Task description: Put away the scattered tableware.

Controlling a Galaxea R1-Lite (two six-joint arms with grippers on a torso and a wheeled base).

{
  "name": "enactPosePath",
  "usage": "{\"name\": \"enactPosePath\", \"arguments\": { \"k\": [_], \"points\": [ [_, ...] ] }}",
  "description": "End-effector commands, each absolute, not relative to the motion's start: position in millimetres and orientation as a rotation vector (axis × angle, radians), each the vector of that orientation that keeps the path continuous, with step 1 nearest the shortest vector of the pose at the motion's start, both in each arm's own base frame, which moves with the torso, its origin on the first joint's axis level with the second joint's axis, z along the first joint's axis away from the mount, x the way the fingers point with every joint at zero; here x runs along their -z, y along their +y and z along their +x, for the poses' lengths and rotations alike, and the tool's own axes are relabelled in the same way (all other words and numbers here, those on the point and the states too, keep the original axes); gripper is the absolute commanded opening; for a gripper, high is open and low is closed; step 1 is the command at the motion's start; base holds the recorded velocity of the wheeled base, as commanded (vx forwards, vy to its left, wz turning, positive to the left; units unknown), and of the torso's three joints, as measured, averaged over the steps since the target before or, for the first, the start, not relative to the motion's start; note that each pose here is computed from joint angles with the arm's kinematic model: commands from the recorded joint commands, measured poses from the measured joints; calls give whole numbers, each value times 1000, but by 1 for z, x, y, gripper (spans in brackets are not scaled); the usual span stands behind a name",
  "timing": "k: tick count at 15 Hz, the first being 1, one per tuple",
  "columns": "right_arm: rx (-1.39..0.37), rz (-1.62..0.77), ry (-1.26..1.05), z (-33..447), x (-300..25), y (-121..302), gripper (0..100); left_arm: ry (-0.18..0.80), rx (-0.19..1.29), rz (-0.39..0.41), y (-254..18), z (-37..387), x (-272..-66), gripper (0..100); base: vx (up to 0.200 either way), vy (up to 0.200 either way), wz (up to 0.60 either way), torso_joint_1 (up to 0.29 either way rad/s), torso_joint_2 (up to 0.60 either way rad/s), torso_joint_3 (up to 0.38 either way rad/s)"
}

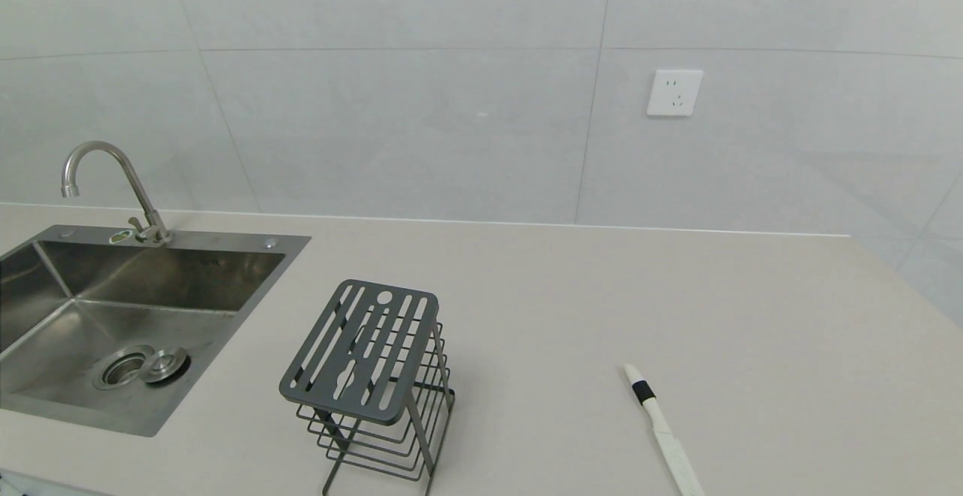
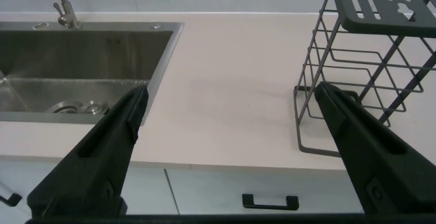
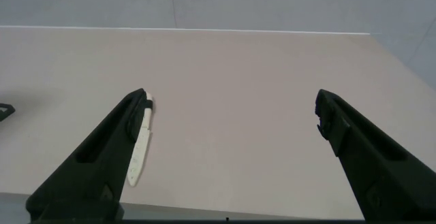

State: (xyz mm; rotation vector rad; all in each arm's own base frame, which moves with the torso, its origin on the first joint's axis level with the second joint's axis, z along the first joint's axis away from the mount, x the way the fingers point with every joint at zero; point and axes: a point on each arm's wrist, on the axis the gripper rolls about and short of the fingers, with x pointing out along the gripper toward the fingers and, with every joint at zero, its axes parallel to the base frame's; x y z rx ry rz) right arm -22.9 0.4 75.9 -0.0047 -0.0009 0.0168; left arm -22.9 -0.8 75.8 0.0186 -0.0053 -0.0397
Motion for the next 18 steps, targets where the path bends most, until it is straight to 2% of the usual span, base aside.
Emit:
{"name": "enactPosePath", "arguments": {
  "k": [1,4,5,8,10,13,15,18],
  "points": [
    [-17,-6,-6,-23,-76,0,100,-5,40,20,-1,-23,-76,100,0,0,0,0,0,0],
    [-14,-26,-267,-27,-103,0,100,-4,41,22,-1,-23,-76,100,0,0,0,0,0,0],
    [-30,-40,-272,-27,-105,1,100,-5,41,22,-1,-23,-76,100,0,0,0,0,0,0],
    [-206,-33,-44,-23,-82,5,100,-4,41,22,-1,-23,-76,100,0,0,0,0,0,0],
    [-247,-31,-10,-25,-84,6,100,-4,41,22,-1,-23,-76,100,0,0,0,0,0,0],
    [-275,-44,-88,-22,-141,7,100,-5,41,22,-1,-23,-76,100,0,0,0,0,0,0],
    [-336,-36,16,5,-164,7,100,-5,41,22,-1,-23,-76,100,0,0,0,0,0,0],
    [-435,-15,234,41,-161,11,100,-5,41,22,-1,-23,-76,100,0,0,0,0,0,0]
  ]
}}
